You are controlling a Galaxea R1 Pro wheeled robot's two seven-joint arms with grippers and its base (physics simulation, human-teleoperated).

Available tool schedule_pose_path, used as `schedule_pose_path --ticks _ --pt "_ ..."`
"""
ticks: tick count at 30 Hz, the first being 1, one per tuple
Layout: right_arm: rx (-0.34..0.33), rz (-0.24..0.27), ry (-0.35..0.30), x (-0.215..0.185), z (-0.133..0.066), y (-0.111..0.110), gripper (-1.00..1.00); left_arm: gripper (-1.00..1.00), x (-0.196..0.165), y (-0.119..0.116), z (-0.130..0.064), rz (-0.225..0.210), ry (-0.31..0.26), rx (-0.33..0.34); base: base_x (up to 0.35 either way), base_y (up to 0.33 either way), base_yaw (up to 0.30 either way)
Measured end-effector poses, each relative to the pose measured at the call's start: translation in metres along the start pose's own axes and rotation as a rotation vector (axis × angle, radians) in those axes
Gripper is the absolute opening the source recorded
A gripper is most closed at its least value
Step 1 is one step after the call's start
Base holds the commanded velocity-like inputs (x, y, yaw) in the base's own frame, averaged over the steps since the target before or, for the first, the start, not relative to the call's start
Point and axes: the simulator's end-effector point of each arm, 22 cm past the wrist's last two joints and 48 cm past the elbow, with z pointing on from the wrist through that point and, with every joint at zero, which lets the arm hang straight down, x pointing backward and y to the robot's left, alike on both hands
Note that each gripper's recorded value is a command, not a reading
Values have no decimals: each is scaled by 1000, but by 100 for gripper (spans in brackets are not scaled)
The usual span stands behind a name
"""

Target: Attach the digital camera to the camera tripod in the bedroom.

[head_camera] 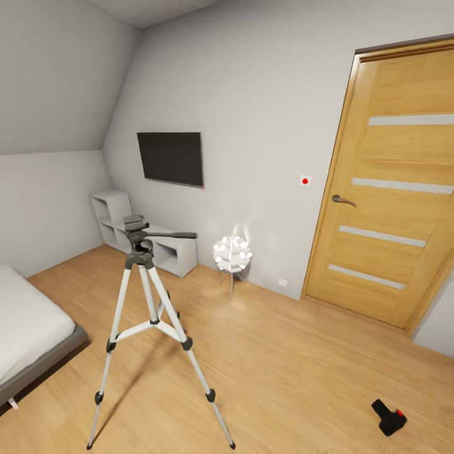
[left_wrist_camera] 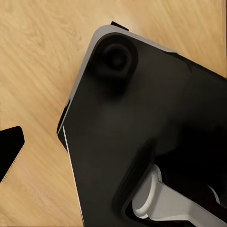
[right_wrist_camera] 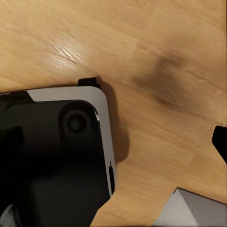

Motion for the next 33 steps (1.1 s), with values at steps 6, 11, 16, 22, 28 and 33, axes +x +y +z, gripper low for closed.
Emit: schedule_pose_path --ticks 6,11,16,22,28,33 --pt "-1 -7 1 0 0 0 100 100 -1 -1 0 -1 -5 1 0 0 -295" --pt "-5 -8 -4 -1 0 4 100 100 -1 -1 0 -1 -6 1 0 0 -297" --pt "-7 -9 -7 -1 0 5 100 100 -1 -1 0 0 -6 1 0 0 -298" --pt "-8 -9 -6 -1 0 6 100 100 -1 -1 0 1 -5 2 0 0 -299" --pt "-5 -9 -6 -1 0 6 100 100 -1 -1 0 0 -5 2 0 0 -299" --pt "-2 -9 -5 0 0 6 100 100 -1 -1 0 2 -5 2 0 0 -299"
